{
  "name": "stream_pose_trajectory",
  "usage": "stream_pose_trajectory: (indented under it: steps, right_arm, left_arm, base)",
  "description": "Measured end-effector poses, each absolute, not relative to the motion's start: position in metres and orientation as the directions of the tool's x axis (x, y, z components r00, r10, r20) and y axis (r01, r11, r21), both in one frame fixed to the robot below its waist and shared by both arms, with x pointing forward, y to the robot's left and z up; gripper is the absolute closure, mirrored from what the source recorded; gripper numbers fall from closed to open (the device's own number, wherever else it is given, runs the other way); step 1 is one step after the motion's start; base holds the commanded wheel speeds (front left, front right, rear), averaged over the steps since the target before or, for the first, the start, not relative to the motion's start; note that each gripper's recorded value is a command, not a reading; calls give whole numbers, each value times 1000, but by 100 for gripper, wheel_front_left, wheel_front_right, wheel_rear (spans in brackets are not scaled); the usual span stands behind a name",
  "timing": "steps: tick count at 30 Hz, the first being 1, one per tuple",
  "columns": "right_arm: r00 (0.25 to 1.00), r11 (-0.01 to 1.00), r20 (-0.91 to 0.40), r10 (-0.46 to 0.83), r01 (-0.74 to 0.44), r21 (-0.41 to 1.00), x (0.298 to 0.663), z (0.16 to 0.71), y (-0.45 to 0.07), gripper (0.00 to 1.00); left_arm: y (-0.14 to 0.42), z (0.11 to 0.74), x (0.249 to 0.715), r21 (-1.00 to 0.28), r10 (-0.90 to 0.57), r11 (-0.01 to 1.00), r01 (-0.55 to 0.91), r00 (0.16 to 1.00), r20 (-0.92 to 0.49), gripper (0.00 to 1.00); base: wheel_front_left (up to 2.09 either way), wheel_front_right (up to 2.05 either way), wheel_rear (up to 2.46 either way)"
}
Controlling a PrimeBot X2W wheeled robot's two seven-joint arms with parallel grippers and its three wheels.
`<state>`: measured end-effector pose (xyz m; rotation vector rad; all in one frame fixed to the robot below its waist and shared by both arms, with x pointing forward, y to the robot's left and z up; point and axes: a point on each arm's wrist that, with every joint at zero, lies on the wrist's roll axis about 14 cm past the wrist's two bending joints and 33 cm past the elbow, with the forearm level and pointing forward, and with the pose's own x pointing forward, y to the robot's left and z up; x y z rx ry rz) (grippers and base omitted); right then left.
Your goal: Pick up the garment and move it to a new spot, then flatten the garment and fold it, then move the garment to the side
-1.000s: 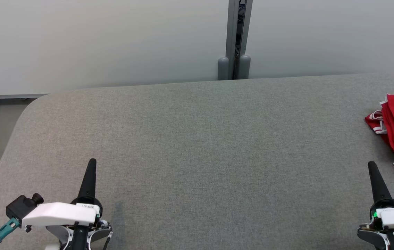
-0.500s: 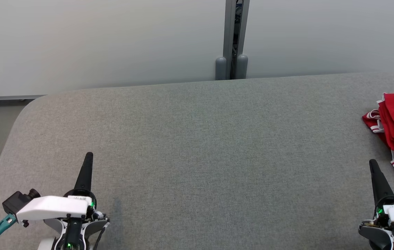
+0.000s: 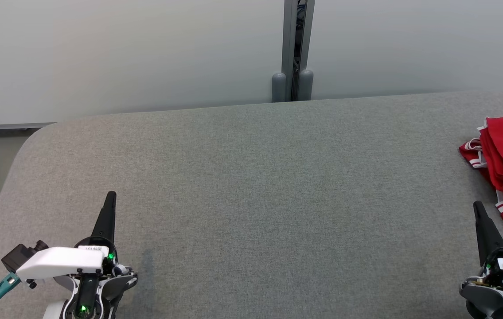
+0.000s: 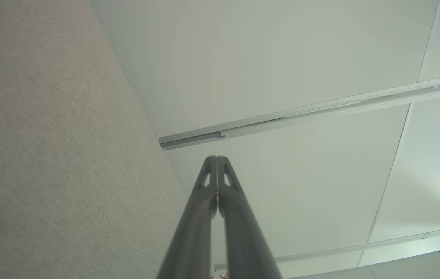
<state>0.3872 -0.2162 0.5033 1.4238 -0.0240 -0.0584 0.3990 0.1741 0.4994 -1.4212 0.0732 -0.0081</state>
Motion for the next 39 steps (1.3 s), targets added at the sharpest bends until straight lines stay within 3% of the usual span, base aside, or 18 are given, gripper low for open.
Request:
stream_pose_trajectory:
  steps: [22,39]
  right_arm:
    - [998,-5,-10,-65,9,1000,387,505,-225,100]
    - [998,-6,-10,-65,9,1000,387,505,-225,100]
  left_arm:
    - [172,507,410,-1000,-66,-2,-21,998,-20,100]
    - [172,507,410,-1000,-67,-4,-20,998,-20,100]
  base:
    - [0,0,0]
    - [0,0,0]
